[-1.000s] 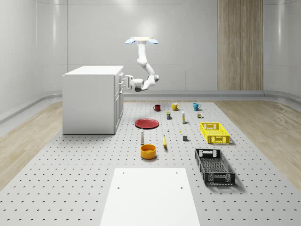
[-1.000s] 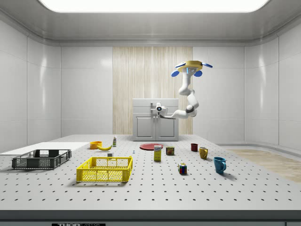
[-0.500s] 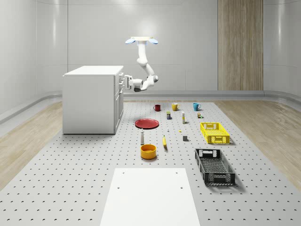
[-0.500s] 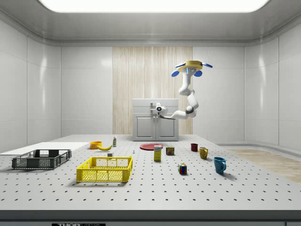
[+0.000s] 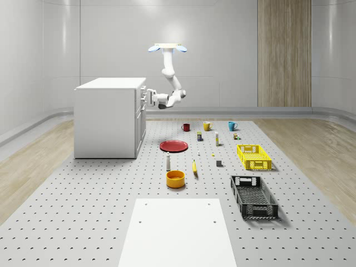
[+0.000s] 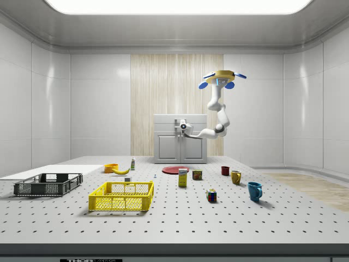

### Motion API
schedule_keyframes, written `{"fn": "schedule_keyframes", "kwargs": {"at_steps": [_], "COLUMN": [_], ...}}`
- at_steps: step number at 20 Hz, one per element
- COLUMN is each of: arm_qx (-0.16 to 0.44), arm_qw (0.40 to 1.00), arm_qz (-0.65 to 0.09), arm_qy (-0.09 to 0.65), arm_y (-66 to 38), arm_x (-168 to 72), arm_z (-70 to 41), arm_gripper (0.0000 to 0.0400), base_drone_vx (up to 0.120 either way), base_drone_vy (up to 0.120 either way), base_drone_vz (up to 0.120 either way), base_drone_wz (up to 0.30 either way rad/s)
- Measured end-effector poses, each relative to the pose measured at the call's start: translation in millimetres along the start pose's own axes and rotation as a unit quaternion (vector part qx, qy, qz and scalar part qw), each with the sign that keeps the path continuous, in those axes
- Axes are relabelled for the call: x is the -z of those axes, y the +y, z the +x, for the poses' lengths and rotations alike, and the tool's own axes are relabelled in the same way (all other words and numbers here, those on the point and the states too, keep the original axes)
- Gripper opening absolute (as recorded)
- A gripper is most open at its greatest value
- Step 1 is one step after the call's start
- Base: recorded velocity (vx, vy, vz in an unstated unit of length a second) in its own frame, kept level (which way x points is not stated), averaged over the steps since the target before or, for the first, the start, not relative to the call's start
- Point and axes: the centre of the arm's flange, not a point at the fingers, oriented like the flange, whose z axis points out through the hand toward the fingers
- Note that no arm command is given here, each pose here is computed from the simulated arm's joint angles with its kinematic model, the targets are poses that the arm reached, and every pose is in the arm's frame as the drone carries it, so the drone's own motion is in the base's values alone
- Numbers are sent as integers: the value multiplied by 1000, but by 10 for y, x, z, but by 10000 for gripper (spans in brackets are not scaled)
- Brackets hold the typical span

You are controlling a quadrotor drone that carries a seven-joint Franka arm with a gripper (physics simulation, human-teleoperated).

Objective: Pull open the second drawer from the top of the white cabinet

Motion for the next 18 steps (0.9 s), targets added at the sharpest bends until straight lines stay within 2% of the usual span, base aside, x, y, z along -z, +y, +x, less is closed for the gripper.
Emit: {"fn": "schedule_keyframes", "kwargs": {"at_steps": [1, 3, 7, 12, 13, 14, 18], "arm_qx": [0, 0, 12, 16, -9, 5, -3], "arm_qw": [1000, 1000, 1000, 1000, 1000, 1000, 1000], "arm_qz": [0, 0, 1, 1, -3, -12, -8], "arm_qy": [0, 0, -1, -1, 2, 8, 6], "arm_y": [-7, -18, -11, -7, -49, -77, -54], "arm_x": [0, -1, -4, -7, 1, 30, 108], "arm_z": [7, 16, 46, 61, 15, -17, 10], "arm_gripper": [244, 187, 133, 119, 150, 174, 148], "base_drone_vx": [0, 0, 0, 0, 0, 0, 0], "base_drone_vy": [0, 0, 0, 0, 0, 0, 0], "base_drone_vz": [0, 0, 0, 0, 0, 0, 0], "base_drone_wz": [0, 0, 0, 0, 0, 0, 0]}}
